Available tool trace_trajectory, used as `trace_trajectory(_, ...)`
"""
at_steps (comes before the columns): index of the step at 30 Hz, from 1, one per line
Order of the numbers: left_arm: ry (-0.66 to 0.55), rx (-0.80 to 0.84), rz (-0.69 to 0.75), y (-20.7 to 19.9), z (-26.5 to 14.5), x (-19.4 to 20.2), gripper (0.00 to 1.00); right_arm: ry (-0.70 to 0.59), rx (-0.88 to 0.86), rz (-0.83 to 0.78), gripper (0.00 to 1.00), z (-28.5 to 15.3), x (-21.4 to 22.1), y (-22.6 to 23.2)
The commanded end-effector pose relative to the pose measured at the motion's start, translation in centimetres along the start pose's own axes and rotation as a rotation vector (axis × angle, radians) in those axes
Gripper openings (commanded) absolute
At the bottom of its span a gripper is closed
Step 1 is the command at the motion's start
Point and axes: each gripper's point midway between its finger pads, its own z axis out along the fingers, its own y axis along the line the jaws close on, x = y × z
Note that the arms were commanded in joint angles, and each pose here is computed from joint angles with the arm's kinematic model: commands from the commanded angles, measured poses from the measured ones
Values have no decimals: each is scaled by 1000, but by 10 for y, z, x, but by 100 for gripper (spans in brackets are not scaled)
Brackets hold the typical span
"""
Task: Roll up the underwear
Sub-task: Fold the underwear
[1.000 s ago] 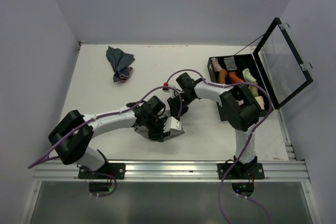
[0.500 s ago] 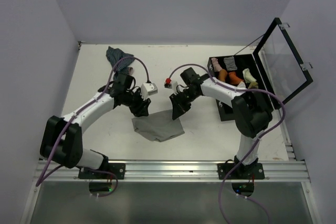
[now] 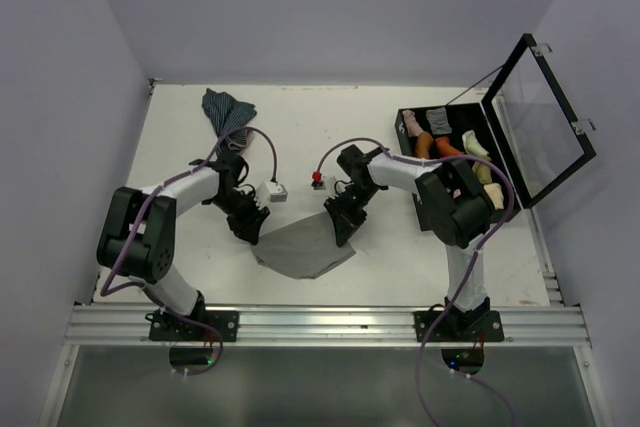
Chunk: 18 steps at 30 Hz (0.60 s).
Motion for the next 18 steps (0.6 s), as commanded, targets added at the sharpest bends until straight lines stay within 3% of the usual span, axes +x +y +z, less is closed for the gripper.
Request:
trace_trajectory(1,-21,-37,120,1,-23,-2,36,16,1,-89,13,-16,-4,8)
trace_trajectory(5,-118,-110,102,16,-46,-26,42,-74,2,-210,17,-44,-35,25)
trace_trajectory(10,-68,-37,66,13,-31,-12,43,-178,82,-269,20,-64,-75,19)
trace_trajectory(18,-71,39,-18,18,-13,-16,45,-205,143,-250,20,-47,-115,-14)
